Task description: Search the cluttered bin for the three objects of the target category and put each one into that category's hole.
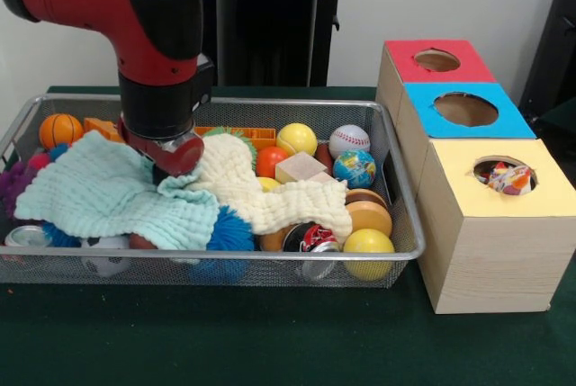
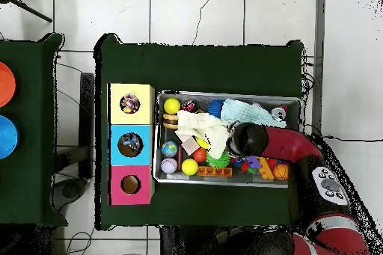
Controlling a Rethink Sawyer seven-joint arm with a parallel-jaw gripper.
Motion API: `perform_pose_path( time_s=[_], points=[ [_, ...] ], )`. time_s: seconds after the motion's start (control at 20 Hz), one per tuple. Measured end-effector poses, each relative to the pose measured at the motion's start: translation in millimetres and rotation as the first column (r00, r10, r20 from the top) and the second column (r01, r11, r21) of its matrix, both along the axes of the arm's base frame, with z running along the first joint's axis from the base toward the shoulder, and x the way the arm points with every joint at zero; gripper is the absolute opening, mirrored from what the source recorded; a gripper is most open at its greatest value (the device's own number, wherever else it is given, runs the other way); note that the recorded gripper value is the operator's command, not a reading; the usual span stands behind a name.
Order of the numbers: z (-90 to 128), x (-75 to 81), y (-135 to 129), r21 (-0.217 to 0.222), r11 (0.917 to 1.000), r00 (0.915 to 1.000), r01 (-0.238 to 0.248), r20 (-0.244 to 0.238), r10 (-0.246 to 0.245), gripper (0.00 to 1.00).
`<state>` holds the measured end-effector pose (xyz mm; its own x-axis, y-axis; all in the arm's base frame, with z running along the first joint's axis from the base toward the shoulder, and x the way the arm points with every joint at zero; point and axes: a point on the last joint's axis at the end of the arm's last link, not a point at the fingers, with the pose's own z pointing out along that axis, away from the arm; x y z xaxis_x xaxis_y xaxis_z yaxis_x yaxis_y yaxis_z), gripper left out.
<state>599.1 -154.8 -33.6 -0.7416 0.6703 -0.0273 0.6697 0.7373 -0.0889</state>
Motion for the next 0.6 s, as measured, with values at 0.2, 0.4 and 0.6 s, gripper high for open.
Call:
perform_pose_path(
  time_s=[0.2,0.4,0.6],
  points=[
    [-1.3,-0.4,0.7,0.002,1.0000,1.0000,0.000,-0.001,0.000,0.00],
    [-2.3,0.0,1.1,0.002,1.0000,1.0000,-0.001,0.003,0.001,0.00],
    [-5.2,1.2,1.8,0.004,1.0000,1.0000,-0.001,0.006,0.001,0.00]
  ],
)
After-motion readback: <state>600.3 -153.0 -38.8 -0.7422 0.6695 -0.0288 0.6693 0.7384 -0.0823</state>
